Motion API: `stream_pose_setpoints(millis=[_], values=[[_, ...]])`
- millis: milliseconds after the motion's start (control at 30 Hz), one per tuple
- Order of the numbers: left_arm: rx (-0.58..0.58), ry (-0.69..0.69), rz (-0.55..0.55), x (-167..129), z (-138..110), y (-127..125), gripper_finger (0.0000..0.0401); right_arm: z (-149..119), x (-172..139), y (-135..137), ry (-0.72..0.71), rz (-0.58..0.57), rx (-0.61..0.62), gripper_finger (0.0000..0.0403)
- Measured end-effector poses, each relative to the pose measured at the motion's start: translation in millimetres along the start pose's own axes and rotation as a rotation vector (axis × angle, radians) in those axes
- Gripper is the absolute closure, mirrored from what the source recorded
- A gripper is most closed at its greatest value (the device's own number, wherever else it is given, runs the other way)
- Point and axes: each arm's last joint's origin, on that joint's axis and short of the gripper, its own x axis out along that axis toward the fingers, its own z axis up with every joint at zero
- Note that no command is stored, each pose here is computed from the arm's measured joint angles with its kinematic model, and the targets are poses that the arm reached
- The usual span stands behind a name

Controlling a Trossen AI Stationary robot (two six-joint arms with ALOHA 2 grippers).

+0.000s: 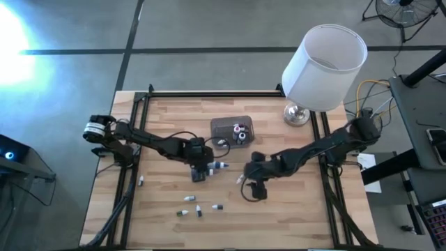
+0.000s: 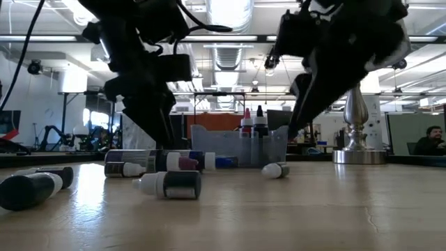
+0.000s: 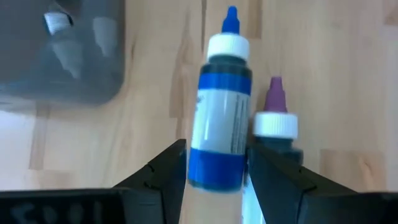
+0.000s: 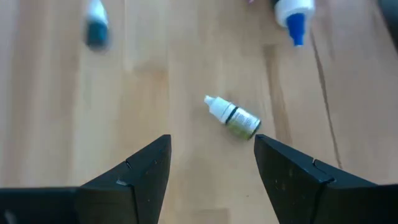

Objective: Pick & Place food coloring
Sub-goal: Put the small green food coloring bottle into the bin

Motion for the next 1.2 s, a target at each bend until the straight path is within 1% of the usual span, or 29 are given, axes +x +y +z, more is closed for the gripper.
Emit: stream_pose_setpoints(millis=[100,200,367,467,567,667,800,900,1033,1200], values=[[-0.008,0.028,0.010,-5.5,-3.8,-2.8,0.0254,2.8,10.1,2.3,0.016,-0.008,-0.114,0.0179],[-0.033,0.037,0.041,-18.7,-7.9,-8.0,0.0254,9.0,19.9,5.5,0.024,-0.007,-0.210,0.0179],[-0.111,-0.027,0.090,-52.5,-13.2,-18.9,0.0254,14.2,37.6,13.5,0.056,0.008,-0.441,0.0179],[-0.189,-0.079,0.121,-72.8,-18.4,-24.7,0.0254,14.7,49.7,14.8,0.085,-0.004,-0.521,0.0179],[-0.268,-0.142,0.142,-91.0,-23.6,-30.2,0.0254,12.8,59.2,10.6,0.140,-0.067,-0.540,0.0179],[-0.327,-0.202,0.161,-104.0,-27.9,-34.7,0.0254,16.4,64.0,6.8,0.148,-0.087,-0.565,0.0179],[-0.379,-0.247,0.182,-113.5,-34.6,-38.2,0.0254,21.6,69.5,0.4,0.168,-0.080,-0.577,0.0179],[-0.406,-0.224,0.189,-114.9,-40.9,-40.3,0.0254,25.3,70.9,-6.1,0.191,-0.027,-0.545,0.0184],[-0.420,-0.204,0.187,-116.4,-46.5,-45.8,0.0254,27.1,71.5,-14.1,0.214,0.024,-0.476,0.0215],[-0.438,-0.205,0.186,-117.8,-50.4,-51.3,0.0254,27.7,71.5,-18.6,0.221,0.038,-0.443,0.0282]])
